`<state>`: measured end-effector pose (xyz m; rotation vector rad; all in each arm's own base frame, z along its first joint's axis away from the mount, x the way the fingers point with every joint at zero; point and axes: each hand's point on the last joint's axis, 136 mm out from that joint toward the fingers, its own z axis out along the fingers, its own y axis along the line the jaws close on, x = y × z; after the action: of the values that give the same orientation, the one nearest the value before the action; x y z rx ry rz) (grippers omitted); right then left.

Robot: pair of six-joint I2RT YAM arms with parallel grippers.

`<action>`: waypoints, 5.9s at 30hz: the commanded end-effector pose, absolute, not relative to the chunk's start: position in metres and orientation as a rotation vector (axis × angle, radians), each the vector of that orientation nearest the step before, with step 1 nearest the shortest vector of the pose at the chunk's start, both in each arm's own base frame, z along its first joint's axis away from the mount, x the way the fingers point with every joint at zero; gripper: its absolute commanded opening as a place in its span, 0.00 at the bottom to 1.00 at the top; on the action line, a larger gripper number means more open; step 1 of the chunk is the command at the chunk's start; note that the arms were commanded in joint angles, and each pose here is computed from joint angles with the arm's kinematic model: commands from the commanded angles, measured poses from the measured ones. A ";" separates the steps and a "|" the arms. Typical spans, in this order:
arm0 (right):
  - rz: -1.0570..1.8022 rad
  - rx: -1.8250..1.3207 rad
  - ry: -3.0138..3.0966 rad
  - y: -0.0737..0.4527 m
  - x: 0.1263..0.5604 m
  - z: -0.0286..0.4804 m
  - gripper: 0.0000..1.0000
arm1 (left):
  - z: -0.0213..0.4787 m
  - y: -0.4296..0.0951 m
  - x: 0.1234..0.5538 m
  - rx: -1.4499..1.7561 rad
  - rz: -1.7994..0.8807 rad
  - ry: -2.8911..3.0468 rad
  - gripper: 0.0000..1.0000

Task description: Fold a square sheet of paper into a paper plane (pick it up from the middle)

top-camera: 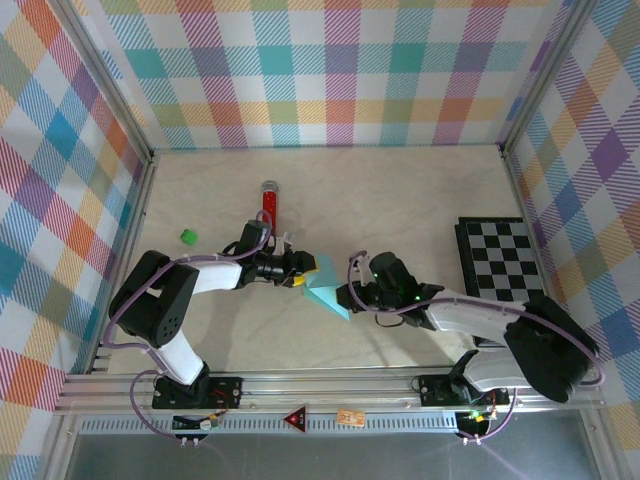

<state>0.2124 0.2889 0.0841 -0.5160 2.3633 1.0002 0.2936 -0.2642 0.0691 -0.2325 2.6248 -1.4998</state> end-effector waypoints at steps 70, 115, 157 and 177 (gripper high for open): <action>0.397 -1.009 1.980 0.296 0.225 0.067 0.48 | 0.070 -0.260 0.310 -0.347 -1.420 2.577 0.11; 0.215 -1.025 1.857 0.308 0.238 0.046 0.30 | 0.075 -0.264 0.307 -0.276 -1.414 2.622 0.12; 0.393 -0.947 2.057 0.313 0.222 0.024 0.14 | 0.090 -0.242 0.314 -0.314 -1.218 2.571 0.51; 0.517 -0.890 2.115 0.316 0.217 0.021 0.15 | 0.100 -0.208 0.310 -0.341 -0.953 2.573 0.62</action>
<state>0.2198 0.3109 0.0199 -0.9102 2.0970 0.4494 0.3067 -0.2147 0.0845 -0.3559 2.6063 -1.0095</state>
